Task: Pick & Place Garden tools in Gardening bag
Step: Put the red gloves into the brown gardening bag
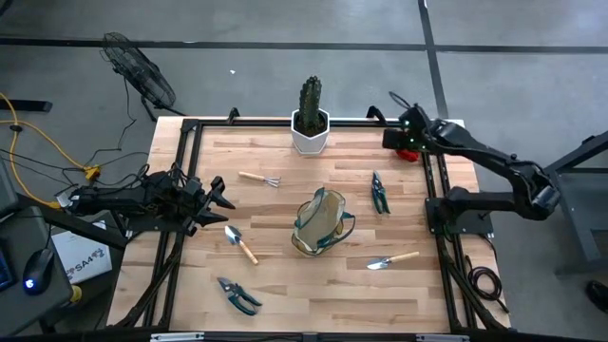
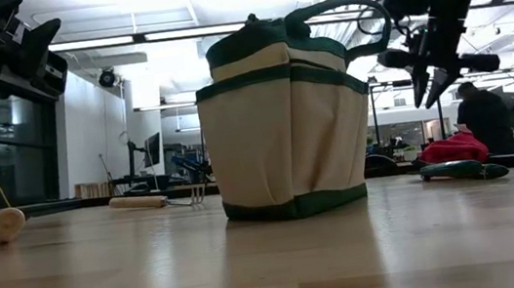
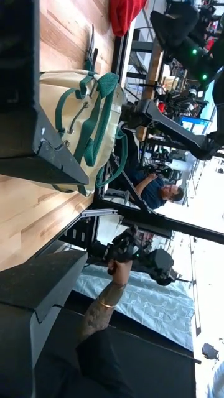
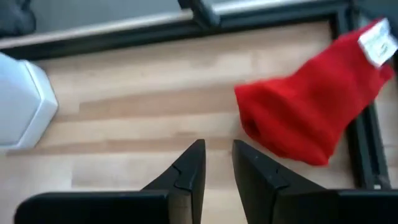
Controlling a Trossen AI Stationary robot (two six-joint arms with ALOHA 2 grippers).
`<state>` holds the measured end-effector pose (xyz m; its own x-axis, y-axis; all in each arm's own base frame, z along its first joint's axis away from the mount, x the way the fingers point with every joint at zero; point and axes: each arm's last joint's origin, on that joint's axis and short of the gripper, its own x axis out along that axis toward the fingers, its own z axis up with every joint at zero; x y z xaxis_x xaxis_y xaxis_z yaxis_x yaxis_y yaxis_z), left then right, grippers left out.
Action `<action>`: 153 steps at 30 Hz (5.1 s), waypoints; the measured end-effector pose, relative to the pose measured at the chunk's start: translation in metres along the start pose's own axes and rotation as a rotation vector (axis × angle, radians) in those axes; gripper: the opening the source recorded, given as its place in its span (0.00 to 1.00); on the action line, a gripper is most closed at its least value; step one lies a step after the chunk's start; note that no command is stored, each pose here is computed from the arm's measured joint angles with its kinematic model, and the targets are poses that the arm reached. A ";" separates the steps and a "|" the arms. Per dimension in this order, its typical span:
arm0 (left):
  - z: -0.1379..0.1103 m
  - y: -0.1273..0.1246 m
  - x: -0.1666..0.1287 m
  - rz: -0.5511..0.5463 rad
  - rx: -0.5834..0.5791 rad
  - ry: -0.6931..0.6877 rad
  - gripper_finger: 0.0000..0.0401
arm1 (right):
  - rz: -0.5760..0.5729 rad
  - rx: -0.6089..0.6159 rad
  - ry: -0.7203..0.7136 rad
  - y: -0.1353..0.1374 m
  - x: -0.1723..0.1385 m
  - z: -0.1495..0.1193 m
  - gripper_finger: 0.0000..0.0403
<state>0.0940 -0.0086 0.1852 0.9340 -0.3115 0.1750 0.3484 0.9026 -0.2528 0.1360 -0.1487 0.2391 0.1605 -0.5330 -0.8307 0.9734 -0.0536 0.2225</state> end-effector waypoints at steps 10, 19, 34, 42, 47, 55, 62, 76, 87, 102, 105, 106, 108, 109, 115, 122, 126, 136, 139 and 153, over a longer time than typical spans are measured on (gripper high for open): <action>0.000 0.000 0.000 0.001 0.000 0.000 0.45 | -0.123 0.146 -0.137 -0.001 0.006 -0.017 0.40; 0.000 0.000 0.000 0.001 0.000 0.000 0.45 | -0.173 0.303 -0.169 -0.015 0.029 -0.047 0.71; 0.000 0.000 0.000 0.005 0.000 -0.001 0.45 | -0.206 0.452 -0.255 -0.024 0.049 -0.066 0.72; 0.000 0.000 0.000 0.004 0.000 0.000 0.45 | -0.254 0.462 -0.270 -0.021 0.069 -0.071 0.72; 0.000 0.000 0.000 0.003 0.000 -0.001 0.45 | -0.299 0.476 -0.294 -0.021 0.077 -0.073 0.72; 0.000 0.000 0.000 -0.001 0.000 0.000 0.45 | -0.347 0.485 -0.291 -0.025 0.086 -0.072 0.66; 0.000 0.000 0.000 0.000 -0.001 0.001 0.45 | -0.358 0.472 -0.290 -0.027 0.087 -0.070 0.42; 0.000 0.000 0.000 0.001 0.000 0.000 0.45 | -0.362 0.373 -0.252 -0.026 0.087 -0.070 0.03; 0.000 0.000 0.000 0.001 0.000 0.000 0.45 | -0.294 0.190 -0.180 -0.017 0.078 -0.078 0.01; 0.000 0.000 0.000 0.004 0.000 -0.001 0.45 | 0.020 -0.020 -0.157 -0.012 0.018 -0.079 0.01; 0.000 0.000 0.000 0.004 0.000 -0.001 0.45 | 0.107 -0.063 -0.161 -0.013 0.005 -0.080 0.01; 0.000 0.000 0.000 0.004 0.000 -0.001 0.45 | 0.134 -0.089 -0.162 -0.012 0.000 -0.081 0.01; 0.000 0.000 0.000 0.004 0.000 0.000 0.45 | 0.187 -0.150 -0.171 -0.010 -0.010 -0.080 0.01; 0.000 0.000 0.000 0.004 0.000 0.000 0.45 | 0.210 -0.183 -0.176 -0.009 -0.016 -0.080 0.01; 0.000 0.000 0.000 0.003 0.000 0.000 0.45 | 0.329 -0.385 -0.232 0.007 -0.051 -0.073 0.01; 0.000 0.000 0.000 -0.001 0.000 0.001 0.45 | 0.479 -0.642 -0.295 0.027 -0.090 -0.066 0.01; 0.000 0.000 0.000 0.000 0.000 0.001 0.45 | 0.566 -0.857 -0.321 0.033 -0.105 -0.070 0.01; 0.000 0.000 0.000 0.000 0.000 0.000 0.45 | 0.677 -1.473 -0.514 0.055 -0.115 -0.096 0.01; 0.000 0.000 0.000 0.001 0.000 0.001 0.45 | 0.697 -1.547 -0.576 0.064 -0.116 -0.102 0.01; 0.000 0.000 0.000 0.003 0.000 0.000 0.45 | 0.949 -1.744 -0.691 0.092 -0.118 -0.129 0.01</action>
<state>0.0941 -0.0085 0.1851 0.9349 -0.3090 0.1746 0.3460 0.9033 -0.2536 0.2281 0.0178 0.2919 0.9098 -0.0880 -0.4057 -0.1783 0.7996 -0.5734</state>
